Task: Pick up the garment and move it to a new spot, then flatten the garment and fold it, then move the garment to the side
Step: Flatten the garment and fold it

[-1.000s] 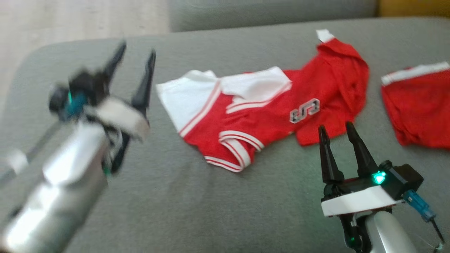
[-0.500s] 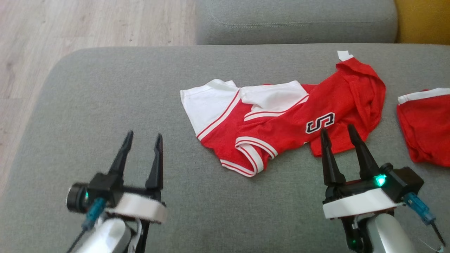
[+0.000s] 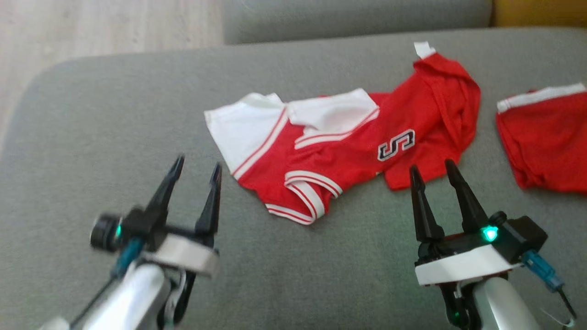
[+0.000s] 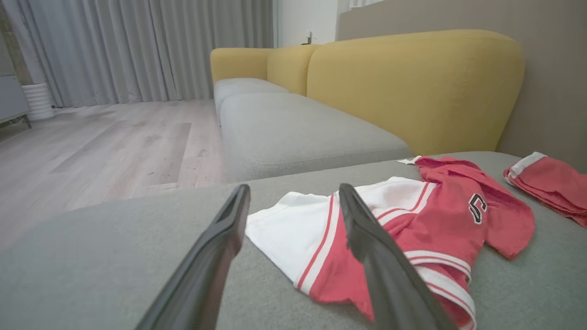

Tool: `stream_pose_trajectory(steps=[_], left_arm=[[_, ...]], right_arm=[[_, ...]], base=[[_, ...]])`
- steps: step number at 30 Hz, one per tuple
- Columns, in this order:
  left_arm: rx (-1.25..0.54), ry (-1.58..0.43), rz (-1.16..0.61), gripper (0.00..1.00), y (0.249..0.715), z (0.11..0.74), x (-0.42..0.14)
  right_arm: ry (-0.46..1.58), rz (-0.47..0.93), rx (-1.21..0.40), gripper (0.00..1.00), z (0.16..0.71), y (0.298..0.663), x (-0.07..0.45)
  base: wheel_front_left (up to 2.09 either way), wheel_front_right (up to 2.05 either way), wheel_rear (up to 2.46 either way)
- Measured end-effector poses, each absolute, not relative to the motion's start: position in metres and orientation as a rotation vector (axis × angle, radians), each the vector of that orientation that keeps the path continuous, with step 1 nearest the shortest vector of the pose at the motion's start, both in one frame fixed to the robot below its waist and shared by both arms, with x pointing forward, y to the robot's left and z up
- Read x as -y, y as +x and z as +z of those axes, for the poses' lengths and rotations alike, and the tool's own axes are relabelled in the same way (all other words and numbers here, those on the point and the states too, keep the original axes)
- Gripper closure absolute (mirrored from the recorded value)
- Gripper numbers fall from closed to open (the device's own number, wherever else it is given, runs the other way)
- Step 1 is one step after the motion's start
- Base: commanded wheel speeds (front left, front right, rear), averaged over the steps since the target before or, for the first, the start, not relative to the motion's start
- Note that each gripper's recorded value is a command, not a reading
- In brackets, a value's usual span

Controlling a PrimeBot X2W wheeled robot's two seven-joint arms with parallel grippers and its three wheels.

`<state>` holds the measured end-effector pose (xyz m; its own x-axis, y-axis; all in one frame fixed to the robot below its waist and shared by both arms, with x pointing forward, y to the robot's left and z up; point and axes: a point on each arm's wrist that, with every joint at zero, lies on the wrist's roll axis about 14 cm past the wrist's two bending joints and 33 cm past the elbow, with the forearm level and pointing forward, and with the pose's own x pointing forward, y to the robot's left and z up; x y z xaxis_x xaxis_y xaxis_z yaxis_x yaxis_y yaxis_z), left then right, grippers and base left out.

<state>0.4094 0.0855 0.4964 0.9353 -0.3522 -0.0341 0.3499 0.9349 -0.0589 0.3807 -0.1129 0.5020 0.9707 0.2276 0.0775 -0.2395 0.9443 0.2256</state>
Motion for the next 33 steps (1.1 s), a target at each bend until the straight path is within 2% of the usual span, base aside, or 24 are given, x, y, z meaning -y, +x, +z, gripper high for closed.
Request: stream_pose_trajectory(steps=[7,14,22,33], left_arm=[[-0.107,0.018,-0.573,0.0,0.459,0.487,-0.024],[-0.218,0.008,-0.687,0.0,0.489,0.454,0.024],[-0.332,0.017,-0.632,0.0,0.531,0.41,0.028],[-0.355,0.049,-0.65,0.0,0.54,0.389,0.034]], right_arm=[[0.256,0.188,0.008,0.0,0.484,0.397,0.127],[0.258,0.13,-0.034,0.0,0.467,0.403,0.145],[0.259,0.046,-0.085,0.0,0.45,0.395,0.17],[0.25,0.015,-0.102,0.0,0.445,0.391,0.179]], base=[[0.0,0.0,0.0],[0.0,0.0,0.0],[0.0,0.0,0.0],[0.0,0.0,0.0]])
